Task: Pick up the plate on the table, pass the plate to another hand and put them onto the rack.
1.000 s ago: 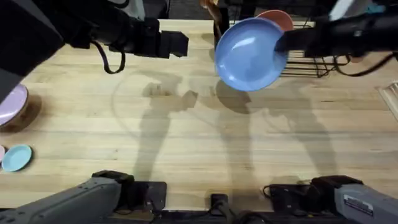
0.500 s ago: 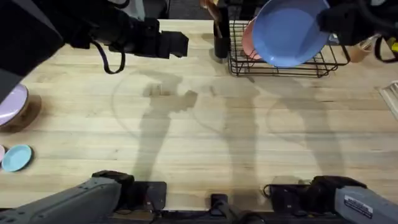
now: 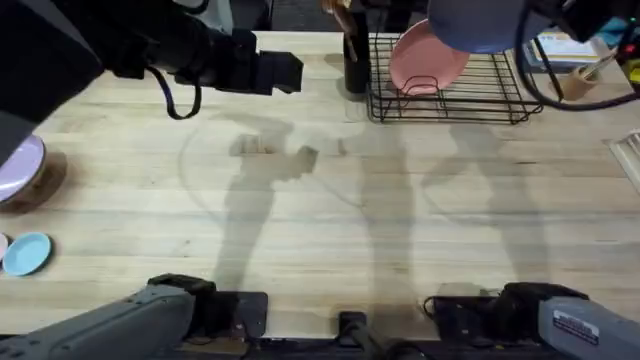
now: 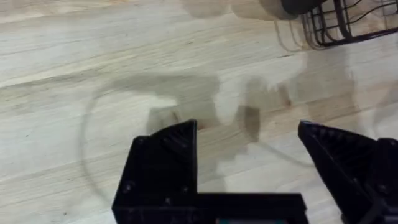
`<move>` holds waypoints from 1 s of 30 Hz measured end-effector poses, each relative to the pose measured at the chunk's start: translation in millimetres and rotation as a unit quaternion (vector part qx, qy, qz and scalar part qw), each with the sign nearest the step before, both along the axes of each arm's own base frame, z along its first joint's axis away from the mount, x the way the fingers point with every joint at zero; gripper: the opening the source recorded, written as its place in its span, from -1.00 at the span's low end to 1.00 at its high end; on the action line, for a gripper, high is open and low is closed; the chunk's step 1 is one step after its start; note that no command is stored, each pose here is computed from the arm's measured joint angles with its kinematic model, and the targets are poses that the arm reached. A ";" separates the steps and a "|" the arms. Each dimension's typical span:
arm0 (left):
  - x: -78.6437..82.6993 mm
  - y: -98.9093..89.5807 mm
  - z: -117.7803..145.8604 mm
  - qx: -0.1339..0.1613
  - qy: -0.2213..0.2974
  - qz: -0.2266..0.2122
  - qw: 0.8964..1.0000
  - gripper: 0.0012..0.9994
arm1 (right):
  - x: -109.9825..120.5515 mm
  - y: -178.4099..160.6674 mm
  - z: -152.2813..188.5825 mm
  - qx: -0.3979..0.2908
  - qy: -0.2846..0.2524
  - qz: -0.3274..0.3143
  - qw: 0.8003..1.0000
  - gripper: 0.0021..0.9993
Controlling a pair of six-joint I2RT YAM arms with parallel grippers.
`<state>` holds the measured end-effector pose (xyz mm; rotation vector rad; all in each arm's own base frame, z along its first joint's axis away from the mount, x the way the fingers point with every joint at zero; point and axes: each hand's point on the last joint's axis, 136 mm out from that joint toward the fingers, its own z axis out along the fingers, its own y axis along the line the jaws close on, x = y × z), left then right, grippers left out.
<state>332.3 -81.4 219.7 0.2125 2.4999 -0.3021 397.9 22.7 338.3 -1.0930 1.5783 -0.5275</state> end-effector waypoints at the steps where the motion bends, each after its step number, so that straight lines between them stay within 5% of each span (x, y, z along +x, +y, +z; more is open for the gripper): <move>1: 0.0 0.0 0.0 0.000 0.000 0.000 1.000 0.99 | 3.7 -0.2 -1.1 -0.015 -0.005 0.005 1.000 -0.94; 14: 0.0 0.0 0.0 0.000 0.000 0.000 1.000 0.99 | 35.4 20.3 -47.9 -0.195 -0.004 0.100 0.976 -0.94; 30: 0.0 0.0 0.0 0.000 0.000 0.000 1.000 0.99 | 47.9 21.0 -90.3 -0.244 0.033 0.137 0.959 -0.94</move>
